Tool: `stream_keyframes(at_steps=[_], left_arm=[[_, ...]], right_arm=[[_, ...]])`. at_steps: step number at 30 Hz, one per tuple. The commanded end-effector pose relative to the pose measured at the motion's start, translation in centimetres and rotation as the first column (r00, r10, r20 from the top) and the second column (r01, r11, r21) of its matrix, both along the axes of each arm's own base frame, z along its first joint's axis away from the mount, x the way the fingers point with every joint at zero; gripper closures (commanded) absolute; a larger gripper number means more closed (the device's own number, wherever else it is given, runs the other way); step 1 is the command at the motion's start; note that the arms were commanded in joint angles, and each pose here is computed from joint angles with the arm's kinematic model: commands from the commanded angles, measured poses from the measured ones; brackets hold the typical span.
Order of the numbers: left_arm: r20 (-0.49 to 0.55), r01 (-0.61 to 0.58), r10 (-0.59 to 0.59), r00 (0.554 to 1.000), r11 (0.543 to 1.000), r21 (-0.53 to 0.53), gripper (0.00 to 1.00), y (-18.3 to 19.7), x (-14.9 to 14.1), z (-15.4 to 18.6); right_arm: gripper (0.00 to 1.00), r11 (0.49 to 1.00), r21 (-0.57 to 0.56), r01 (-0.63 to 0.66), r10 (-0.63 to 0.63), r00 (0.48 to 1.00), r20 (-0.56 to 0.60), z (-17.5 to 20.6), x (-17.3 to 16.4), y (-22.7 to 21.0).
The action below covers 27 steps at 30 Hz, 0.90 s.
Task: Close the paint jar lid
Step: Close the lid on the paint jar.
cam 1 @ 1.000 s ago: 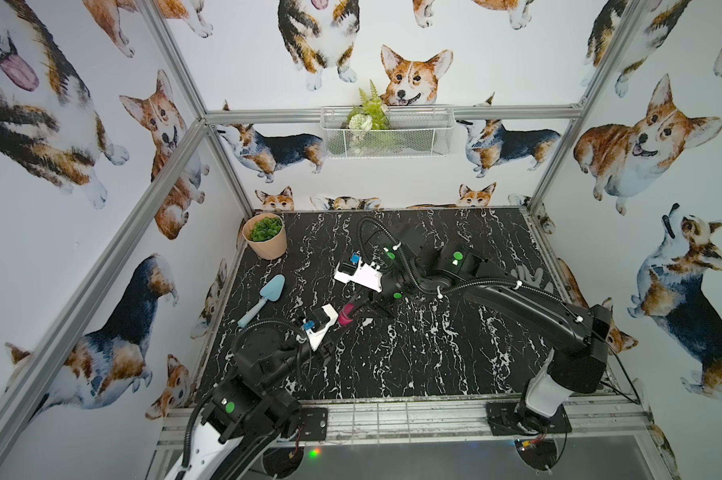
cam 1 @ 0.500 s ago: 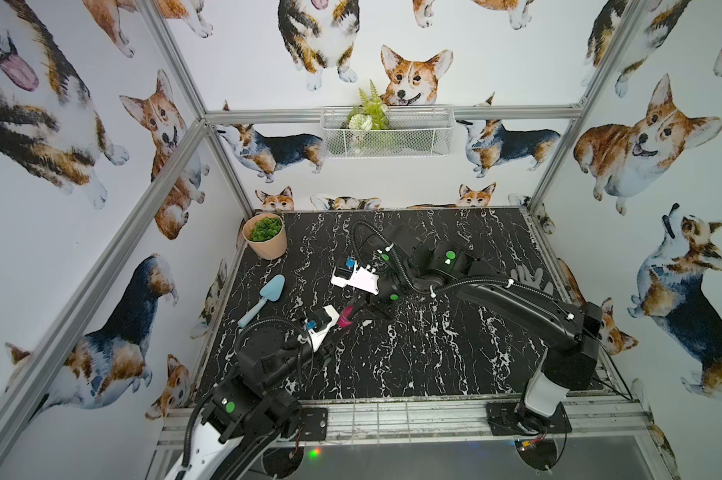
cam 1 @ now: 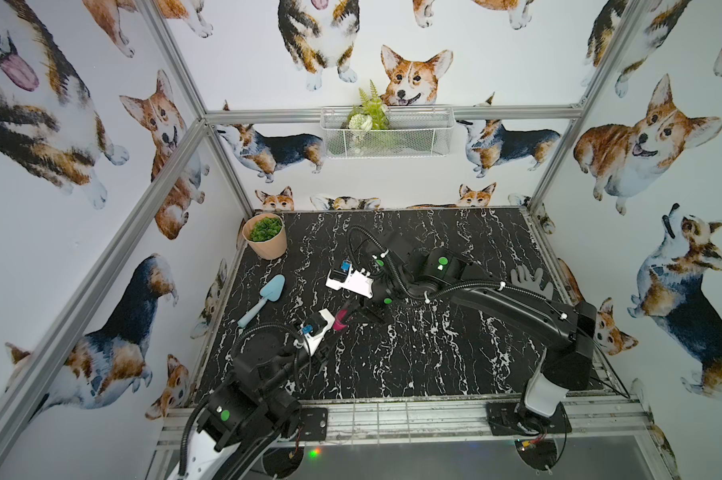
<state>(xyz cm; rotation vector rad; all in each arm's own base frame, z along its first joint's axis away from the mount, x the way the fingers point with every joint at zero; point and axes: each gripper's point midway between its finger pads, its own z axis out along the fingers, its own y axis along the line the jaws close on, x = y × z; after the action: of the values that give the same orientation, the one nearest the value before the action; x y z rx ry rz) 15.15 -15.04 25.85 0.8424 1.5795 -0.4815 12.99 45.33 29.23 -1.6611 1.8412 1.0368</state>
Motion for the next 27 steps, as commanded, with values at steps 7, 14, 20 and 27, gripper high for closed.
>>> stream_keyframes(at_steps=[7,14,20,27], left_arm=[[0.183,-0.071,0.091,0.979,0.991,-0.116,0.73,1.1,1.0,5.0],[0.206,-0.124,0.150,0.967,0.983,-0.136,0.73,2.1,1.1,5.6],[0.201,-0.081,0.109,0.973,0.987,-0.140,0.73,1.5,0.7,5.5],[0.214,-0.066,0.100,0.972,0.985,-0.160,0.73,1.5,0.4,5.9]], right_arm=[[0.68,0.999,0.030,0.028,-0.025,0.995,-0.100,0.0,-1.1,0.8],[0.68,0.992,0.062,0.108,-0.100,0.987,-0.125,0.1,-0.3,1.3],[0.68,0.996,0.063,0.068,-0.064,0.996,-0.065,0.1,-0.5,0.7],[0.69,0.989,0.133,0.070,-0.058,0.994,-0.095,0.9,-0.7,1.4]])
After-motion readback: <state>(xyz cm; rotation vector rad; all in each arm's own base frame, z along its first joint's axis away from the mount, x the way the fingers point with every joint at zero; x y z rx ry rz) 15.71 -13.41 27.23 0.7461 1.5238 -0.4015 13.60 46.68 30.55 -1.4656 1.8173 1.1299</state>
